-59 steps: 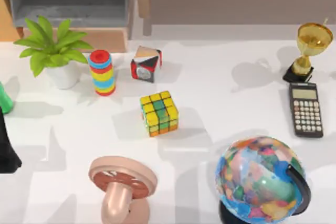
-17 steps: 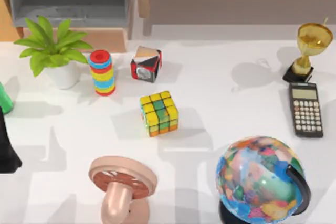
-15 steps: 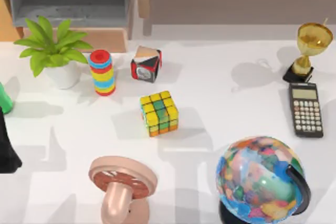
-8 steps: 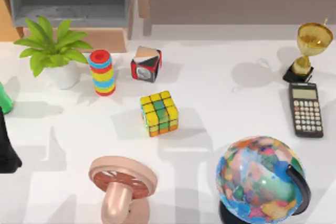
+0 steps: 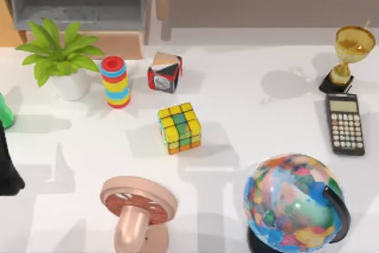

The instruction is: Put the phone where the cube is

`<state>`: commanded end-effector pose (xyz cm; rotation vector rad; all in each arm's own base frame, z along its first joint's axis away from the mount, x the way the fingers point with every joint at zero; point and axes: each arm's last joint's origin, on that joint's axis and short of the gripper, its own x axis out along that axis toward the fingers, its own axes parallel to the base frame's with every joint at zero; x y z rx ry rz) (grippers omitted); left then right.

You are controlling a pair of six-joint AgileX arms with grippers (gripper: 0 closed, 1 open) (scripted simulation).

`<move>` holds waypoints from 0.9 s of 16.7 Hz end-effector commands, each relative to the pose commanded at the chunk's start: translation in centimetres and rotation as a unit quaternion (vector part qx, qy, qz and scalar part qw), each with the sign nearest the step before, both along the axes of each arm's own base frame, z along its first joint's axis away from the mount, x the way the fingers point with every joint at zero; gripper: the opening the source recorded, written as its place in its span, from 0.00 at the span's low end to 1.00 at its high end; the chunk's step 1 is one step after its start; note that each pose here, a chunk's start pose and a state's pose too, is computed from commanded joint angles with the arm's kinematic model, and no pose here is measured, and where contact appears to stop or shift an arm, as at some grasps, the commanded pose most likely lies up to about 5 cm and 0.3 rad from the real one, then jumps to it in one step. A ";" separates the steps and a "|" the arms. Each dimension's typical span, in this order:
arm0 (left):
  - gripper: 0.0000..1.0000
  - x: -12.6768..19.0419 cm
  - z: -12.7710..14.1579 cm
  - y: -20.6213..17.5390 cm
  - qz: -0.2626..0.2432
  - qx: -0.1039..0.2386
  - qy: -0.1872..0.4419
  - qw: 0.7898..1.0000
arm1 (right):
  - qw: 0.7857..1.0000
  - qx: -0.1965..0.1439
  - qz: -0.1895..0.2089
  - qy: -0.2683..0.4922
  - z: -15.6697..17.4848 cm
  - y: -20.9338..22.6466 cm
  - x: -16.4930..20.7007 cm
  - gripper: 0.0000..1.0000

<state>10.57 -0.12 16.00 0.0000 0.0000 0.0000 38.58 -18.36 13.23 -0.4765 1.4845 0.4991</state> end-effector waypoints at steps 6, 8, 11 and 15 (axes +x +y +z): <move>1.00 0.0 0.0 0.0 0.000 0.000 0.000 1.000 | 0.997 -0.030 -0.019 -0.063 4.9 2.2 1.6 0.00; 1.00 0.0 0.0 0.0 0.000 0.000 0.000 1.000 | 0.995 -0.036 -0.032 -0.092 7.3 4.5 2.4 0.00; 1.00 0.0 0.0 0.0 0.000 0.000 0.000 1.000 | 0.989 -0.028 -0.056 -0.131 10.6 9.2 3.2 0.00; 1.00 0.0 0.0 0.0 0.000 0.000 0.000 1.000 | 0.983 0.011 -0.091 -0.159 13.6 16.9 3.3 0.00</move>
